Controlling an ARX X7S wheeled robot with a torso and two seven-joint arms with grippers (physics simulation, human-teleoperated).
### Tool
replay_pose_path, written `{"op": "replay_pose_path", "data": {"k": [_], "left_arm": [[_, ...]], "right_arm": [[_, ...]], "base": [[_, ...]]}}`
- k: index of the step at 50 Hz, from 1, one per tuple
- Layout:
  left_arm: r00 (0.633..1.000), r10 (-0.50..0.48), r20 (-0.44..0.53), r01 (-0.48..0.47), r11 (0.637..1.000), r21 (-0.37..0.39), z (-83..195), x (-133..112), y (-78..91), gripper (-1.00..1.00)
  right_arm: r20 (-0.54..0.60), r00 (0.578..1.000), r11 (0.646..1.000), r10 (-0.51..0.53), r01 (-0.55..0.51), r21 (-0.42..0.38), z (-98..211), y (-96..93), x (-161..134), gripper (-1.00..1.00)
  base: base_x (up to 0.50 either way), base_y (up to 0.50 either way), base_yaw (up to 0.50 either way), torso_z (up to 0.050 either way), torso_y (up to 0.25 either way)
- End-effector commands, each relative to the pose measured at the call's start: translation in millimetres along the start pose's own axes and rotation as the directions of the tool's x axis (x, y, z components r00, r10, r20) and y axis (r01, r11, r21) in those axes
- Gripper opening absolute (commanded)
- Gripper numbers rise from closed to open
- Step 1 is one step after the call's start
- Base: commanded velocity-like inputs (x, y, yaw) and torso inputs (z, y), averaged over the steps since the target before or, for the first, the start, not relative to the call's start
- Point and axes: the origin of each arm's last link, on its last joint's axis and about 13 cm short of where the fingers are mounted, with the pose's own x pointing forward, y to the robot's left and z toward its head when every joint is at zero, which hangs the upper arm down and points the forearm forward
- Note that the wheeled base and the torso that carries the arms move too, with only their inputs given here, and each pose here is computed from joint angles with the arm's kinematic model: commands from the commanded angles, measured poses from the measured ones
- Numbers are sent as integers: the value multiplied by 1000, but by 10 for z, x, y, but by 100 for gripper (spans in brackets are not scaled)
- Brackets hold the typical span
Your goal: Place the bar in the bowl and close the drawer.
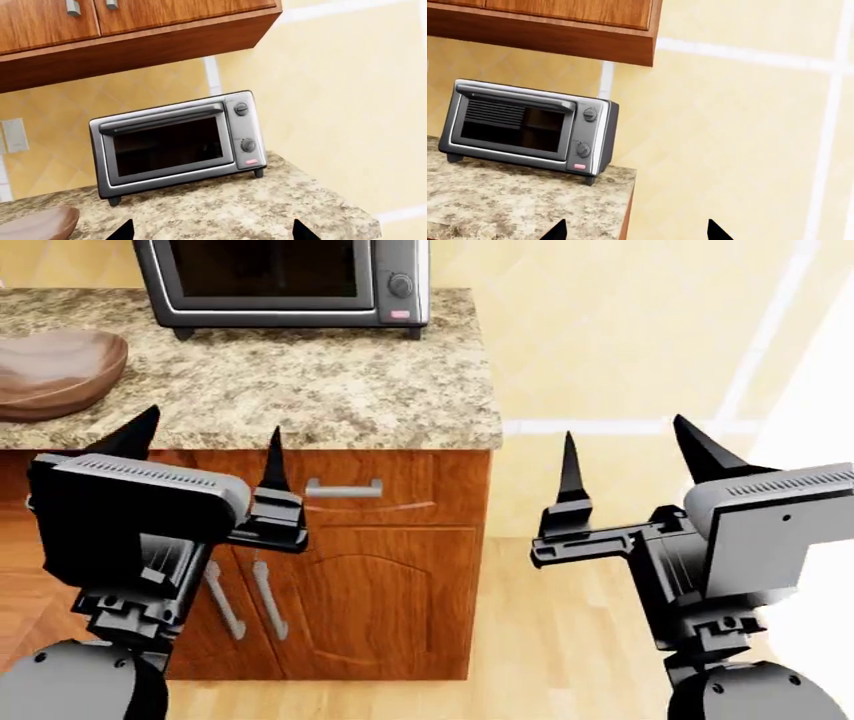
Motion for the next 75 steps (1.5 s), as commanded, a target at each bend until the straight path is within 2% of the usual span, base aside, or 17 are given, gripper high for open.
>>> {"op": "replay_pose_path", "data": {"k": [1, 19, 38, 75], "left_arm": [[1000, 0, 15, 0, 1000, 29, 194, 73, 134, 100], [999, 20, 37, -22, 997, 78, 340, 82, 225, 100], [998, 55, 36, -59, 990, 127, 489, 259, 409, 100], [996, 79, 39, -84, 987, 139, 504, 222, 436, 100]], "right_arm": [[13, 1000, 1000, 11, -10, -22, 176, -81, 58, 100], [31, 1000, 998, -2, 4, -65, 271, -166, 132, 100], [42, 999, 994, 32, -27, -107, 421, -227, 456, 100], [36, 998, 991, 59, -54, -124, 413, -212, 480, 100]], "base": [[0, 0, 0, 50, 0], [0, 112, 0, 50, 0], [0, 196, 0, 50, 0], [0, 195, 0, 50, 8]]}}
